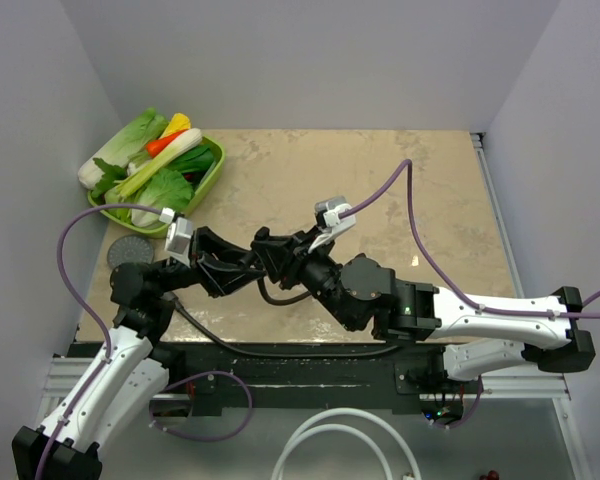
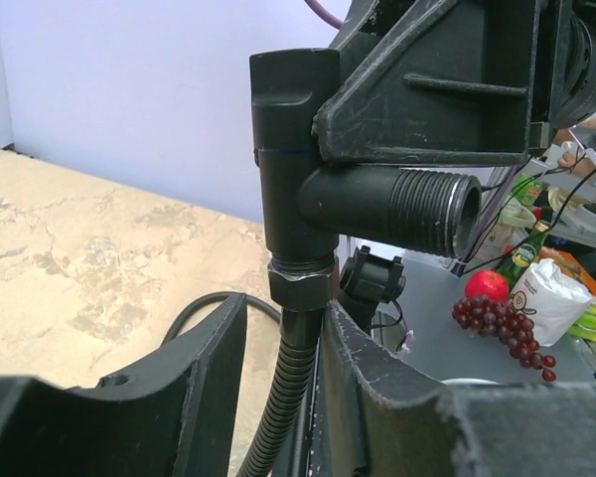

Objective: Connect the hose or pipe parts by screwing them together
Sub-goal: Install the adaptor on the pipeline.

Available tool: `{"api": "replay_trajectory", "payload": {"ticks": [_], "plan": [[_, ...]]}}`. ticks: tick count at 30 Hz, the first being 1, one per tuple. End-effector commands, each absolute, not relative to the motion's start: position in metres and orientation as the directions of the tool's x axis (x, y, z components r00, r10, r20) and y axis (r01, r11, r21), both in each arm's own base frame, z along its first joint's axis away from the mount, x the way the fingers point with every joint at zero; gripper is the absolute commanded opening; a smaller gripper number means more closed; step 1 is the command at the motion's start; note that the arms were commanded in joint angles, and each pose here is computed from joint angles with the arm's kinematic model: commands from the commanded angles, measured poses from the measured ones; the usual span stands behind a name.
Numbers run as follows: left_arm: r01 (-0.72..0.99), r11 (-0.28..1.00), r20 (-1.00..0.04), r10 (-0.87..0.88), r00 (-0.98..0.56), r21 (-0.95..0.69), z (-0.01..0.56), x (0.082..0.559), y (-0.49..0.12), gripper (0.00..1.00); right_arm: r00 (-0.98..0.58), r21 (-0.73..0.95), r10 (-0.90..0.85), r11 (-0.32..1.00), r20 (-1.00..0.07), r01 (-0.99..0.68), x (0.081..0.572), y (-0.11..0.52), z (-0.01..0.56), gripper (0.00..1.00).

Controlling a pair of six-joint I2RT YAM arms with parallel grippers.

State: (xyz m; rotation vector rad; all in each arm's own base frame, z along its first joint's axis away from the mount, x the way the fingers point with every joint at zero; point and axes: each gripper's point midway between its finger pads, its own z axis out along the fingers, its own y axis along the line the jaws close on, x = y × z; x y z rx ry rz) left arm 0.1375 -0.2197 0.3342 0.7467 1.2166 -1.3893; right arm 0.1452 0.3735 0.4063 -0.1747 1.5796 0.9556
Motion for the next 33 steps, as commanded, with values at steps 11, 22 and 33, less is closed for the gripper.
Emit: {"api": "replay_trajectory", "payload": {"ticks": [11,22,33], "plan": [[0.967,0.104,-0.897,-0.408,-0.171,-0.231,0.363,0.131,-0.215,0.36,-0.277,0.557,0.507,0.566,-0.817,-0.608,0.142,0.37,0.437,0.0],[0.967,0.102,-0.892,-0.418,-0.171,-0.234,0.364,0.128,-0.213,0.0,-0.301,0.558,0.489,0.554,-0.819,-0.618,0.138,0.38,0.43,0.0],[0.965,0.107,-0.882,-0.44,-0.168,-0.238,0.365,0.127,-0.211,0.0,-0.323,0.555,0.46,0.574,-0.827,-0.602,0.138,0.38,0.418,0.38]]}}
